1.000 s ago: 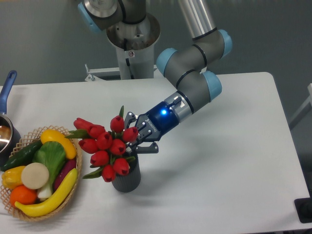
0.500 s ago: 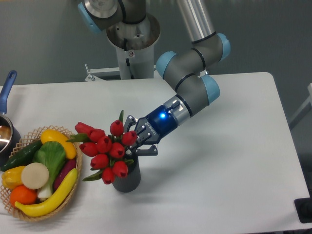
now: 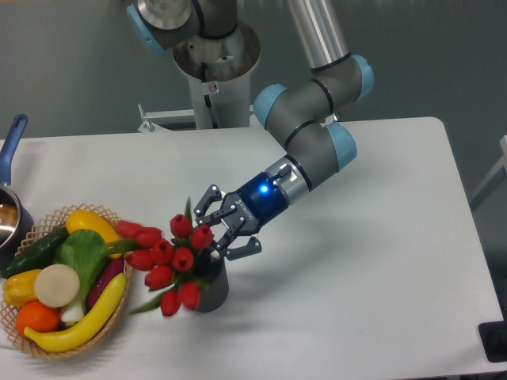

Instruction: Insert the flowers into the vase

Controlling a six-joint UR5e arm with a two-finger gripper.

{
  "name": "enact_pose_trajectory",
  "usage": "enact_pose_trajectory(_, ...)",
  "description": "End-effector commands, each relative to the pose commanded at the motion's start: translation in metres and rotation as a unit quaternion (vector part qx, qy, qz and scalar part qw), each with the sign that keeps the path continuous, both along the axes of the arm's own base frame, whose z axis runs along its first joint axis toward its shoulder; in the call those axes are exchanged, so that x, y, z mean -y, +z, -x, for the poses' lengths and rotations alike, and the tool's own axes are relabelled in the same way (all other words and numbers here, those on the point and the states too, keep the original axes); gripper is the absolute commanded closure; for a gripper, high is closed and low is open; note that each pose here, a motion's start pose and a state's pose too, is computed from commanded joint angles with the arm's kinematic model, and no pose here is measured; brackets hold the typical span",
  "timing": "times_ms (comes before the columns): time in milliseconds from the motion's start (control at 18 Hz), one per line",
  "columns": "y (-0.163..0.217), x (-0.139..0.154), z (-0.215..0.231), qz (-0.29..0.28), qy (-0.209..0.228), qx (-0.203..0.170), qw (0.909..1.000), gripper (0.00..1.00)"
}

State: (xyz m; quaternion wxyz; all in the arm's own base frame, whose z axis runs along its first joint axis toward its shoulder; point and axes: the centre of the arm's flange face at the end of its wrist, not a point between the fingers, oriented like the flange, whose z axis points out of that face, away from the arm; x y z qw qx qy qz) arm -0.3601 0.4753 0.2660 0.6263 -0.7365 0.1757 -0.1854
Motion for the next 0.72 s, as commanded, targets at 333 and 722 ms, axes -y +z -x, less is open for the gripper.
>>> enact_pose_trajectory(333,0.005,0.005,0.006,-0.010,0.005,-0.017,0.9998,0.00)
enact_pose_trajectory(722,0.025,0.023,0.021,0.048,0.024,-0.089,0.9946,0.00)
